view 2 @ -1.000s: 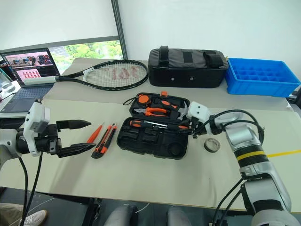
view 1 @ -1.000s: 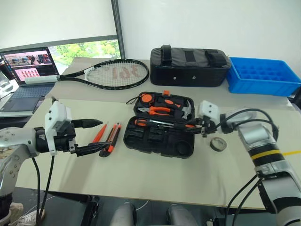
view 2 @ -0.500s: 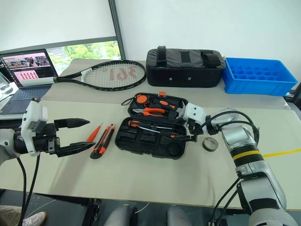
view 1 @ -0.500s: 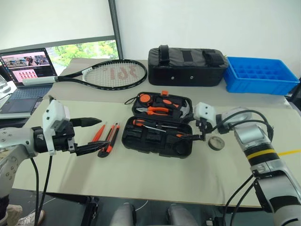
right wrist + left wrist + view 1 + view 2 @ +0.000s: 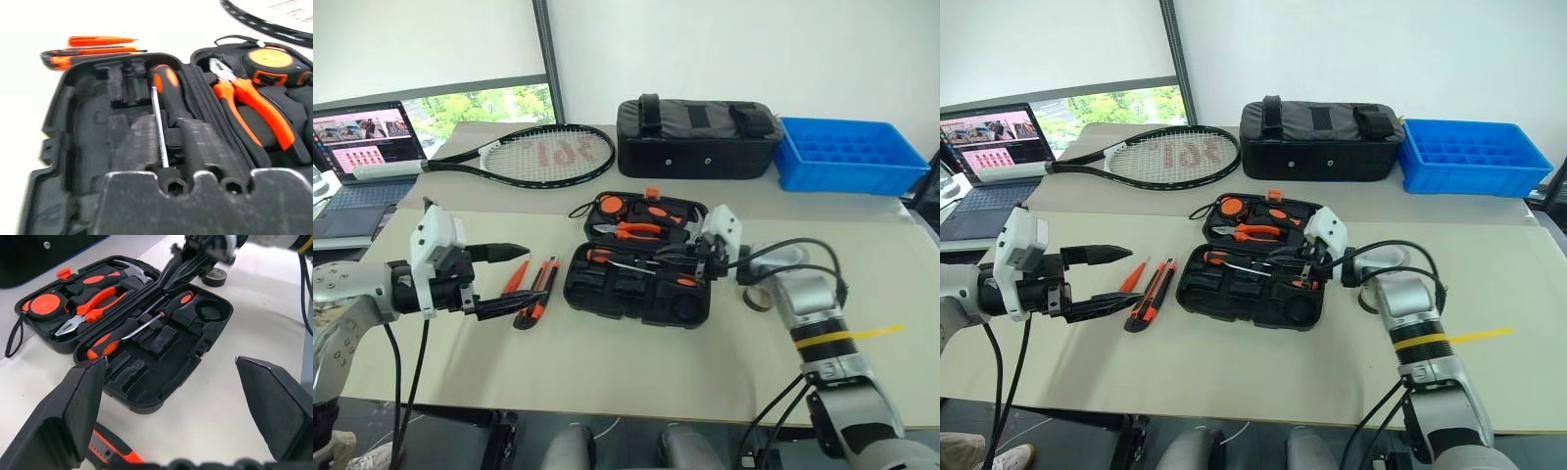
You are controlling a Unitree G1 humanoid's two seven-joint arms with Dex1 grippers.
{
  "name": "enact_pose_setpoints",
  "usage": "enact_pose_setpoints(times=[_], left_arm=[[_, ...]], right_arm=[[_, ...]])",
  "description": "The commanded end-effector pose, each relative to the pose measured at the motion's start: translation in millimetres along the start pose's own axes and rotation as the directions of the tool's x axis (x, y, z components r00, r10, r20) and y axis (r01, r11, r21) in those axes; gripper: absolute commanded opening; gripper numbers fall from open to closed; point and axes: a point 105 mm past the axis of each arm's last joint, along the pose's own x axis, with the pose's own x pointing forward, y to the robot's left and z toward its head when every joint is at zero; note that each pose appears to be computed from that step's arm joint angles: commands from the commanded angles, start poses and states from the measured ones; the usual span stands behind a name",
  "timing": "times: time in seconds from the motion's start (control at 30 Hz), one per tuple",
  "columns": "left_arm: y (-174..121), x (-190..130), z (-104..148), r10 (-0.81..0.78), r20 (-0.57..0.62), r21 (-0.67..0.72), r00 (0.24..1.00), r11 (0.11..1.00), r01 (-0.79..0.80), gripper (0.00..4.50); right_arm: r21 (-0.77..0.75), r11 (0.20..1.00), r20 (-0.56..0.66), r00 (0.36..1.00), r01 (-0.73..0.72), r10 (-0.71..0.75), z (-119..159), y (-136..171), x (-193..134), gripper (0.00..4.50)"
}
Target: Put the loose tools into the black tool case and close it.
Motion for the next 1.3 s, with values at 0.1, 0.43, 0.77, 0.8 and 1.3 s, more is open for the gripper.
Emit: enact_pose_setpoints(times=[0.1,0.43,0.77,0.8,1.3], left_arm=[[-0.7,-3.1,6.3,0.008,-0.003,0.046,1.0,0.999,-0.008,4.5],[-2.5,-7.0,-6.6,0.048,-0.025,0.009,0.999,0.999,-0.047,4.5],[18.0,6.8,-64.8,0.411,-0.107,-0.055,0.905,0.907,-0.418,4.5],[24.9,4.1,-72.0,0.479,-0.117,-0.065,0.87,0.87,-0.488,4.5],[57.9,-0.2,-138.3,0.64,-0.287,-0.122,0.713,0.714,-0.69,4.5]], right_arm=[[-0.069,0.998,-0.201,0.98,-0.005,-0.009,-39.3,-1.3,0.7,0.04],[-0.127,0.991,-0.233,0.973,-0.037,0.006,-35.3,2.0,0.8,0.04],[-0.15,0.989,0.071,0.997,0.001,0.009,32.2,0.9,-50.9,2.11],[-0.154,0.988,0.07,0.998,0.005,0.006,33.4,2.0,-60.3,2.51],[-0.154,0.987,0.124,0.992,0.038,-0.019,62.5,19.8,-133.6,4.13]])
